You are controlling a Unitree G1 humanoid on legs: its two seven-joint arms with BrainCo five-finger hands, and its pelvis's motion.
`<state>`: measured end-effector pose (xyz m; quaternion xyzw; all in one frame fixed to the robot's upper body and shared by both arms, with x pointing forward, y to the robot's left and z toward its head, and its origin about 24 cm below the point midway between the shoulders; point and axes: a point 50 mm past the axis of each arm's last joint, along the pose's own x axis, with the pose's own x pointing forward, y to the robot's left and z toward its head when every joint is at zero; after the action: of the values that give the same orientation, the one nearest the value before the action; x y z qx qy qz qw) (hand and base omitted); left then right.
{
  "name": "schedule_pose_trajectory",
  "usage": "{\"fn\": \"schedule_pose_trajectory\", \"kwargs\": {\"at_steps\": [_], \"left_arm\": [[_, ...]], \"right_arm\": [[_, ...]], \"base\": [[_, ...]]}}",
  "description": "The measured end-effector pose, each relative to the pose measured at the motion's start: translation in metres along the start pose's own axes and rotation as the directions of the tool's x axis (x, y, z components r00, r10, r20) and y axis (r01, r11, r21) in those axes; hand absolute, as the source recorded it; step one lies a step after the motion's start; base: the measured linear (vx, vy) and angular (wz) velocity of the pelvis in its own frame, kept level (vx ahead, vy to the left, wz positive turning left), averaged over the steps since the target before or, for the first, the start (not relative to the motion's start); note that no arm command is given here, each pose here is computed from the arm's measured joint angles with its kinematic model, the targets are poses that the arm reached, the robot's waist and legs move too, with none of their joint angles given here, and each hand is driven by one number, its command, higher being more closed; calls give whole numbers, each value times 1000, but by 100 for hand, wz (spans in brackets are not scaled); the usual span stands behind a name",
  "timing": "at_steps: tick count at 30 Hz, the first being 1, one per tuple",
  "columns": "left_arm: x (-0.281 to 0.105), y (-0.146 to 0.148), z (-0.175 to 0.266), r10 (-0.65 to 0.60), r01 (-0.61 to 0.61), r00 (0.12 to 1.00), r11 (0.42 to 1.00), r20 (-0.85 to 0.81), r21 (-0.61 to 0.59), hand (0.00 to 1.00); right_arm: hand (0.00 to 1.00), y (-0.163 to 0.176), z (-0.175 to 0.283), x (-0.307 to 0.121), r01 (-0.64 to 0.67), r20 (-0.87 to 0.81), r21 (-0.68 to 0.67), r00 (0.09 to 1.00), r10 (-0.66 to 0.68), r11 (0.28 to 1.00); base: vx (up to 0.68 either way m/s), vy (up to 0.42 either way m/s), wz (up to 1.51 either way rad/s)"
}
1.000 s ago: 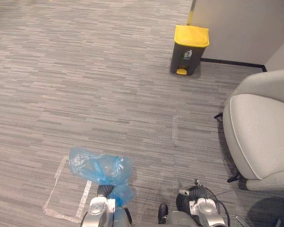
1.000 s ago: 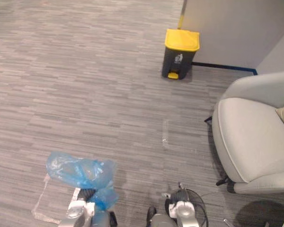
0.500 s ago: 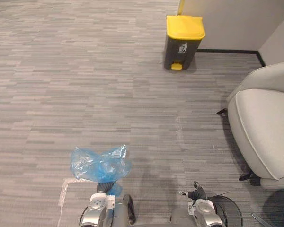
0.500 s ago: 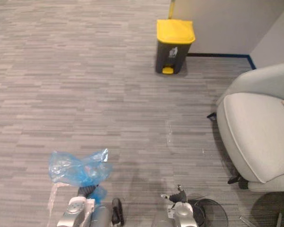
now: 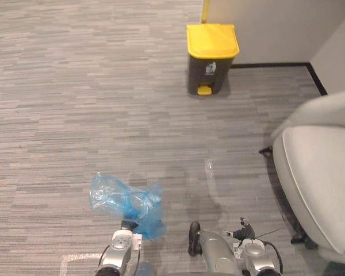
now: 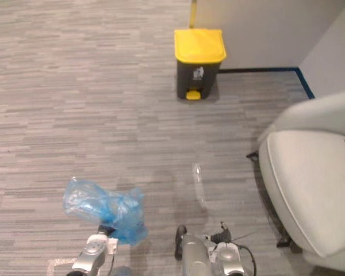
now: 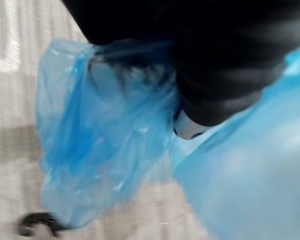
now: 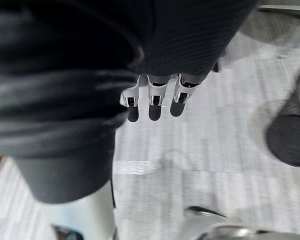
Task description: Gather rubbish on tea table into small bin, then transfer packed bag to large trash can.
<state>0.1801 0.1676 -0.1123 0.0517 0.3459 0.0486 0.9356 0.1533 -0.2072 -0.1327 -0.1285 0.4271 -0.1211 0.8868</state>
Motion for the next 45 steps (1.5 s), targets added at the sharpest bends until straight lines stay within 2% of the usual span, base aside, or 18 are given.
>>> {"fn": "schedule_pose_trajectory", "kwargs": {"at_steps": [8, 11, 17, 23, 25, 28, 34, 39, 43, 45], "left_arm": [[-5, -3, -11, -6, 6, 999, 1000, -36, -9, 100], [-1, 9, -9, 17, -17, 999, 1000, -38, 17, 100], [-7, 13, -21, 19, -16, 997, 999, -69, 50, 100], [0, 21, -8, 31, -28, 999, 996, -29, 82, 100], [-2, 25, -13, 39, -35, 998, 995, -44, 92, 100], [1, 12, -11, 11, -8, 999, 998, -51, 70, 100], [-1, -9, -13, -45, 46, 997, 999, -59, 24, 100], [-1, -10, -12, -50, 51, 997, 998, -56, 22, 100], [-5, -10, -22, -47, 48, 995, 999, -85, 18, 100], [-6, -2, -25, -30, 34, 995, 999, -95, 37, 100]], "right_arm": [[0, -9, -6, 1, 35, -31, 37, 999, -34, 999], [0, 7, -12, -3, -3, -60, 48, 998, 5, 999], [0, 12, -2, -2, -24, -22, 44, 999, 25, 999], [0, 6, 28, 7, -20, 75, -12, 997, 21, 1000], [0, 7, 21, 5, -27, 60, -20, 998, 28, 999], [0, -4, 24, 9, 1, 60, -38, 998, 1, 999], [0, -9, -9, 3, 17, -53, -17, 998, -18, 1000], [0, -5, -7, 3, 26, -58, 34, 998, -24, 999], [0, -8, -16, 1, 31, -82, 21, 996, -29, 999], [0, 3, -18, -3, 1, -87, 27, 996, 1, 1000]], "base": [[401, 173, -37], [390, 236, -25], [385, 171, -57], [488, -80, -9], [549, -153, 8], [532, -188, -2], [398, -111, 10], [320, 77, -26], [347, 230, -32], [381, 235, -22]]}}
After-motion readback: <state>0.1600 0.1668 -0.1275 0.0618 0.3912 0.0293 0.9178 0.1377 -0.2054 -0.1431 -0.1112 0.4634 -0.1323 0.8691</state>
